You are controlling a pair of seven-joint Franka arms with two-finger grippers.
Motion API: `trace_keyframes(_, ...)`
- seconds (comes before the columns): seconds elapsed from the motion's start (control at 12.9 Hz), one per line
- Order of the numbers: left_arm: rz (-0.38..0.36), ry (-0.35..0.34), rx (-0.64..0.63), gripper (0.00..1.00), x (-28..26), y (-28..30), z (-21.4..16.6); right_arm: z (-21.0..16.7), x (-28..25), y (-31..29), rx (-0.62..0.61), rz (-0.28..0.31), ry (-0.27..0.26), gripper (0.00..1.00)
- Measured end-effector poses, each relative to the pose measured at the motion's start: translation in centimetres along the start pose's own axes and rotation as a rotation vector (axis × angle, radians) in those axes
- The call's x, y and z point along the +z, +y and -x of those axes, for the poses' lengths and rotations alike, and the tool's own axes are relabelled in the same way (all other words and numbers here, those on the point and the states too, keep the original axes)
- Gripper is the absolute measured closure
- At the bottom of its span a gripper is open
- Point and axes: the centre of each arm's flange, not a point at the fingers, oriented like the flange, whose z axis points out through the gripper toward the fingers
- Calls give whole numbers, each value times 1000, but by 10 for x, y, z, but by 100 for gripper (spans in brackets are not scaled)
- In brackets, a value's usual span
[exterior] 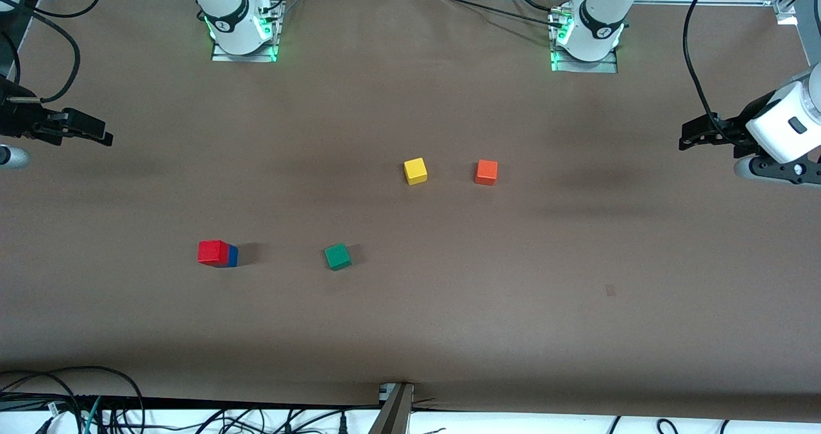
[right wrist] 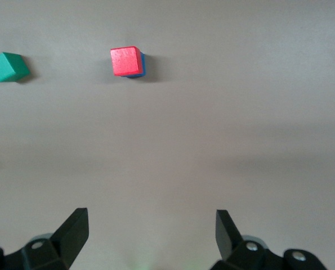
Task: Pass red block to right arm, stack on blue
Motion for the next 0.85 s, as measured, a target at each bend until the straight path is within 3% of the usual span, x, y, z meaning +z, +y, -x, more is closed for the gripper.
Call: trace_keyframes(0.85,0,0,0,0,0,0,0,1,-13,-26,-38,15,10,0)
